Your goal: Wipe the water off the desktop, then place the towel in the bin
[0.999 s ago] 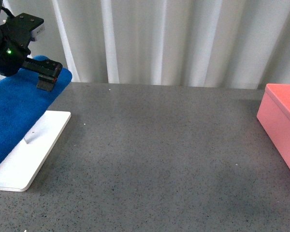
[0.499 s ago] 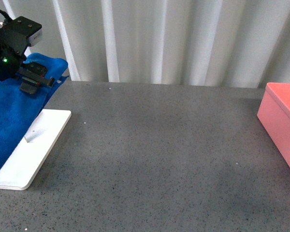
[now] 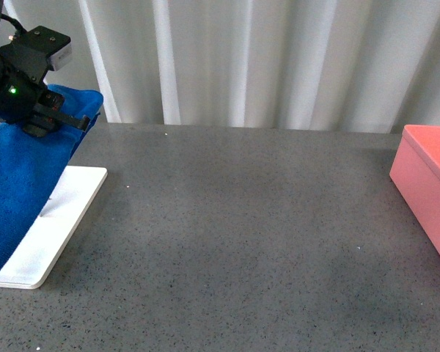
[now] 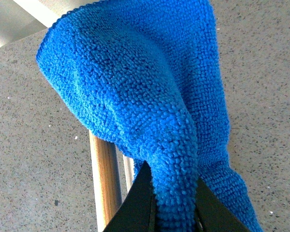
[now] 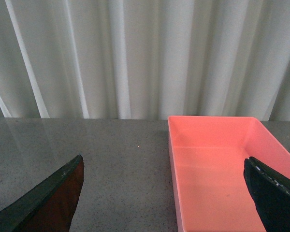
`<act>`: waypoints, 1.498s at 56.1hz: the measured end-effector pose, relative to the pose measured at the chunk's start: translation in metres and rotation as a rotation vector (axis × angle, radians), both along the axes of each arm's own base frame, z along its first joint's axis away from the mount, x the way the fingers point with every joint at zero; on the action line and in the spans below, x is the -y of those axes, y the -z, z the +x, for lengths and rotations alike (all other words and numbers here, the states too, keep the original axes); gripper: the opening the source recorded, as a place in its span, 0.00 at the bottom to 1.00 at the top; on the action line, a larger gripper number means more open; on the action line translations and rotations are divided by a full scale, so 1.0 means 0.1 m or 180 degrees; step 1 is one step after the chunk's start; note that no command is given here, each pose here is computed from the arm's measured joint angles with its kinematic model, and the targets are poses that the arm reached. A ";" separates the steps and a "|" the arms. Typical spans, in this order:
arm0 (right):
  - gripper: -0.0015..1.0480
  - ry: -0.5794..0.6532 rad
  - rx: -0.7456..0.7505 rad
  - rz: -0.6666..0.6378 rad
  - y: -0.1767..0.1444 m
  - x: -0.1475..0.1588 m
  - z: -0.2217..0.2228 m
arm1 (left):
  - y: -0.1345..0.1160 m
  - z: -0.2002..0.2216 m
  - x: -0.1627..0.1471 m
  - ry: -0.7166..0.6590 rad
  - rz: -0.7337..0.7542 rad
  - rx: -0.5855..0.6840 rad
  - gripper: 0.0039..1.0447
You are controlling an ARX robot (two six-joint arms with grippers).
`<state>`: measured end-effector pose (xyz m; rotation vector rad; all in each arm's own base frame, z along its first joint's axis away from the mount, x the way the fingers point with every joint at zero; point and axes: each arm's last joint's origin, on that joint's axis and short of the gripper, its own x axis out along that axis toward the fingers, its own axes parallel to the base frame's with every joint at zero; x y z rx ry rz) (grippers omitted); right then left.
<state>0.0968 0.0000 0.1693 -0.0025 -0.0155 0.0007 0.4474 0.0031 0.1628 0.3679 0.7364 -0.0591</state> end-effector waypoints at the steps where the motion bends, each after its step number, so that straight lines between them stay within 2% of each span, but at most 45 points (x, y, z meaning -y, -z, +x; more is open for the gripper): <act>1: 0.93 0.0000 0.0000 0.0000 0.00 0.00 0.00 | -0.01 0.00 -0.01 -0.0002 -0.0009 0.0003 0.06; 20: 0.93 0.0000 0.0000 0.0000 0.00 0.00 0.00 | -0.45 -0.01 -0.17 -0.0049 -0.0191 0.0298 0.06; 25: 0.93 0.0000 -0.0001 0.0000 0.00 0.00 0.00 | -0.65 -0.01 -0.20 -0.0052 -0.0239 0.0465 0.06; 35: 0.93 0.0000 0.0000 0.0000 0.00 0.00 0.00 | -1.19 -0.15 -0.18 0.0078 -0.0497 0.0915 0.06; 39: 0.93 0.0000 0.0000 0.0000 0.00 0.00 0.00 | -1.54 -0.29 -0.10 0.0248 -0.0684 0.1235 0.06; 44: 0.93 0.0000 0.0000 0.0000 0.00 0.00 0.00 | -1.83 -0.45 0.02 0.0492 -0.0950 0.1486 0.06; 53: 0.93 0.0000 0.0000 0.0001 0.00 0.00 0.00 | -2.16 -0.82 0.33 0.1104 -0.1669 0.1716 0.06; 59: 0.93 0.0000 -0.0001 0.0001 0.00 0.00 0.00 | -2.03 -0.94 0.54 0.1384 -0.2063 0.1556 0.06; 69: 0.93 0.0000 -0.0001 0.0000 0.00 0.00 0.00 | -1.58 -0.98 0.80 0.1626 -0.2494 0.1156 0.06; 84: 0.93 0.0000 0.0000 0.0000 0.00 0.00 0.00 | -0.96 -1.10 1.16 0.1890 -0.3090 0.0808 0.06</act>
